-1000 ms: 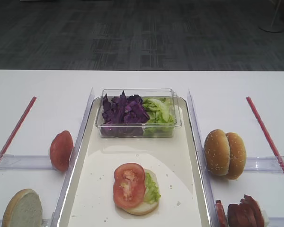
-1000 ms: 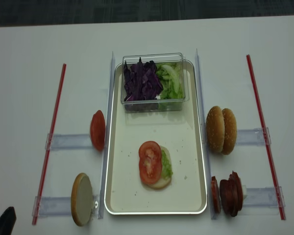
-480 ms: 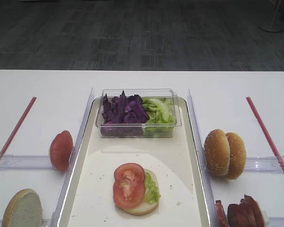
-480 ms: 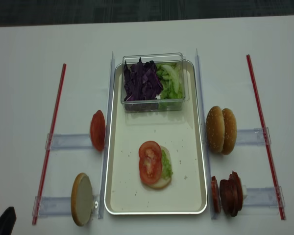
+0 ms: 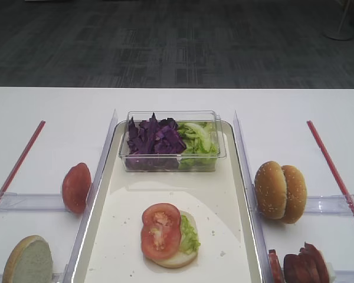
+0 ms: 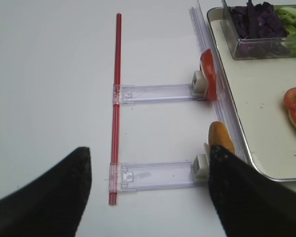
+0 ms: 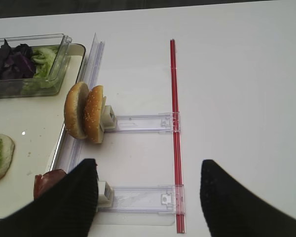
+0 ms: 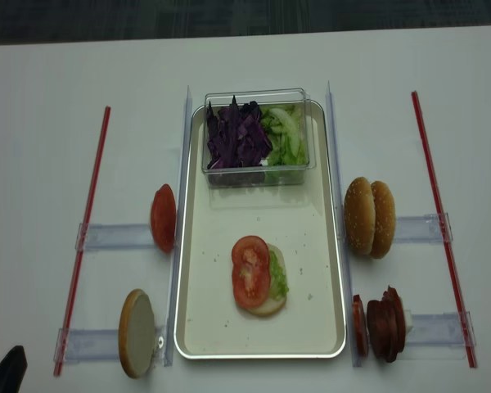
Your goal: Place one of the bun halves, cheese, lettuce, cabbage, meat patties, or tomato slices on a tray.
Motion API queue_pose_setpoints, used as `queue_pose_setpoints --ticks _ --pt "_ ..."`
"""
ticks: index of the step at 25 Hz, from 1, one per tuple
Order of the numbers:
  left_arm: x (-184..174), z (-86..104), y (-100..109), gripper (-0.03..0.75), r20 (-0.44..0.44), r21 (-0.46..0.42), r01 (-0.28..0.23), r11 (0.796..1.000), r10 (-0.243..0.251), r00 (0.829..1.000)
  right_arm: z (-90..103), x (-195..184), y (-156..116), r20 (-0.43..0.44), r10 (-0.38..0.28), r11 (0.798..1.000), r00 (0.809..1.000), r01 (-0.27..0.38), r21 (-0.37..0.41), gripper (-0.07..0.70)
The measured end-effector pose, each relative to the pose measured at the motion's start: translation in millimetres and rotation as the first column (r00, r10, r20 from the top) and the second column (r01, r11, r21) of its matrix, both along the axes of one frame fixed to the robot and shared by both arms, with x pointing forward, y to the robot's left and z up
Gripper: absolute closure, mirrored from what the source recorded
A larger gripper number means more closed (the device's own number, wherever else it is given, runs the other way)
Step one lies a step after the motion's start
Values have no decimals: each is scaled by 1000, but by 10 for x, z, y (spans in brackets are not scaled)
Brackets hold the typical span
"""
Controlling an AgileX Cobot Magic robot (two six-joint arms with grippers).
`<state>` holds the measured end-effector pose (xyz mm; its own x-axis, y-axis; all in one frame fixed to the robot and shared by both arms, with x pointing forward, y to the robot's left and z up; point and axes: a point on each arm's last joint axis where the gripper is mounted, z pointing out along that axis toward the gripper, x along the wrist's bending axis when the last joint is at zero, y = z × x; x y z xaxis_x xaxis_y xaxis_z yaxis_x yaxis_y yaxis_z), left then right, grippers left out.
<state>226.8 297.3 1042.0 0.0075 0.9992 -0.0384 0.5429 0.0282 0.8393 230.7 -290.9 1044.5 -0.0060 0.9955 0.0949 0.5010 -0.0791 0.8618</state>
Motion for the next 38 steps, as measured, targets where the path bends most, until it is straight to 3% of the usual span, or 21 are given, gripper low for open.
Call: queue_pose_setpoints --ticks 38 --pt "0 0 0 240 0 0 0 1000 0 1000 0 0 0 0 0 1000 1000 0 0 153"
